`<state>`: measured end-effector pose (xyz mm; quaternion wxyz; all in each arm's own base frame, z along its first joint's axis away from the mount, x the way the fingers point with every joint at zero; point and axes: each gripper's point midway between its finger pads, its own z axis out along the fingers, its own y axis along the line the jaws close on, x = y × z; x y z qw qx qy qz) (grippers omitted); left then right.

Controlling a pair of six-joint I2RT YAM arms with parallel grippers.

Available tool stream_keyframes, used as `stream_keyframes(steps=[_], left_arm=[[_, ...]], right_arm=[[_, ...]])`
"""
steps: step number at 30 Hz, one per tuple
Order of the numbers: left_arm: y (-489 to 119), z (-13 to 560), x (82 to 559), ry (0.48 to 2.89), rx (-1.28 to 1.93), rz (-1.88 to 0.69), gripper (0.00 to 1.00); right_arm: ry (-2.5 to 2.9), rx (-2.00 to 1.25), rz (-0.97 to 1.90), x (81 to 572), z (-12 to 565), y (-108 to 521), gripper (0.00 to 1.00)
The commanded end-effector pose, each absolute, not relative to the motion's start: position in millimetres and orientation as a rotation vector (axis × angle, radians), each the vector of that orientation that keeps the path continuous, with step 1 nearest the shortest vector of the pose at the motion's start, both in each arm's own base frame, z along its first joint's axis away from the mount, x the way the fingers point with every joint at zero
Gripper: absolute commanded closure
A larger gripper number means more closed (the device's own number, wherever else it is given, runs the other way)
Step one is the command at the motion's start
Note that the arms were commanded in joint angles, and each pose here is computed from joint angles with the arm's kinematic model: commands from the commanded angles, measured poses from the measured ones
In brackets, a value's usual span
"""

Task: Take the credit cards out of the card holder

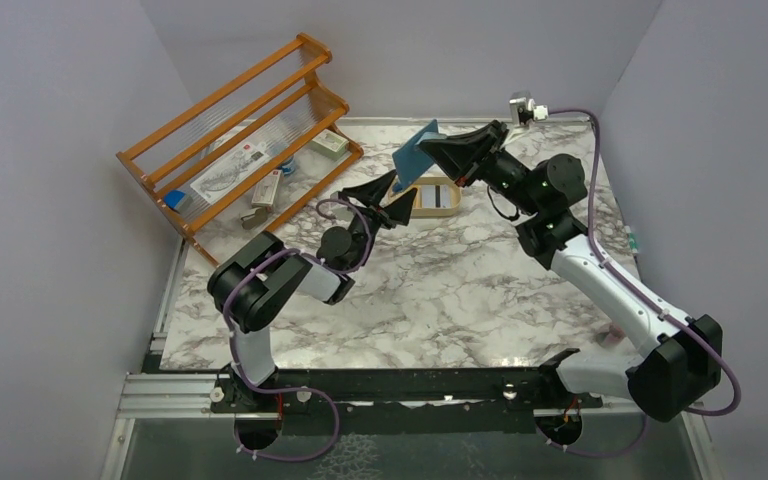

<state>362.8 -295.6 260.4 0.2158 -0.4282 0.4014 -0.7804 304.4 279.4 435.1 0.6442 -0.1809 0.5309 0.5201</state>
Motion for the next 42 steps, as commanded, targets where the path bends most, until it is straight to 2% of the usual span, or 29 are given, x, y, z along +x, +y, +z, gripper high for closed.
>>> stream_keyframes(steps=[1, 4, 6, 8, 10, 14, 21, 32, 36, 39, 42], left_arm=[[-271.1, 334.8, 339.9, 0.711, -1.144, -2.543, 0.4], [-273.8, 339.0, 338.4, 0.707, -1.138, -2.573, 0.61], [-274.4, 338.6, 337.4, 0.708, -1.144, -2.579, 0.68], [-274.8, 340.4, 336.0, 0.701, -1.145, -2.59, 0.71], [-275.7, 342.7, 335.0, 0.699, -1.142, -2.604, 0.71], [-280.0, 348.5, 331.6, 0.697, -1.139, -2.666, 0.57], [-292.0, 348.4, 324.8, 0.738, -1.159, -2.77, 0.46], [-301.1, 346.0, 322.5, 0.753, -1.184, -2.819, 0.45], [-300.5, 346.1, 323.2, 0.747, -1.189, -2.824, 0.56], [-301.0, 344.4, 323.7, 0.75, -1.193, -2.822, 0.75], [-301.5, 343.3, 323.4, 0.755, -1.195, -2.819, 0.89]], right_arm=[[1.165, -0.434, 1.209, 297.9, 443.8, 279.1, 0.99], [1.168, -0.434, 1.21, 297.2, 441.7, 278.7, 0.99], [1.173, -0.434, 1.209, 296.8, 439.3, 278.5, 0.99], [1.178, -0.435, 1.207, 296.5, 435.8, 278.2, 0.99], [1.182, -0.435, 1.207, 296.3, 432.4, 278.3, 0.99], [1.184, -0.442, 1.201, 296.8, 428.0, 278.4, 0.99], [1.155, -0.466, 1.196, 295.0, 429.2, 279.8, 0.99], [1.133, -0.508, 1.195, 295.1, 432.9, 283.9, 0.99], [1.156, -0.508, 1.194, 295.2, 421.8, 284.0, 0.99], [1.175, -0.5, 1.19, 294.6, 412.6, 282.5, 0.99], [1.191, -0.499, 1.178, 293.6, 408.0, 280.8, 0.99]])
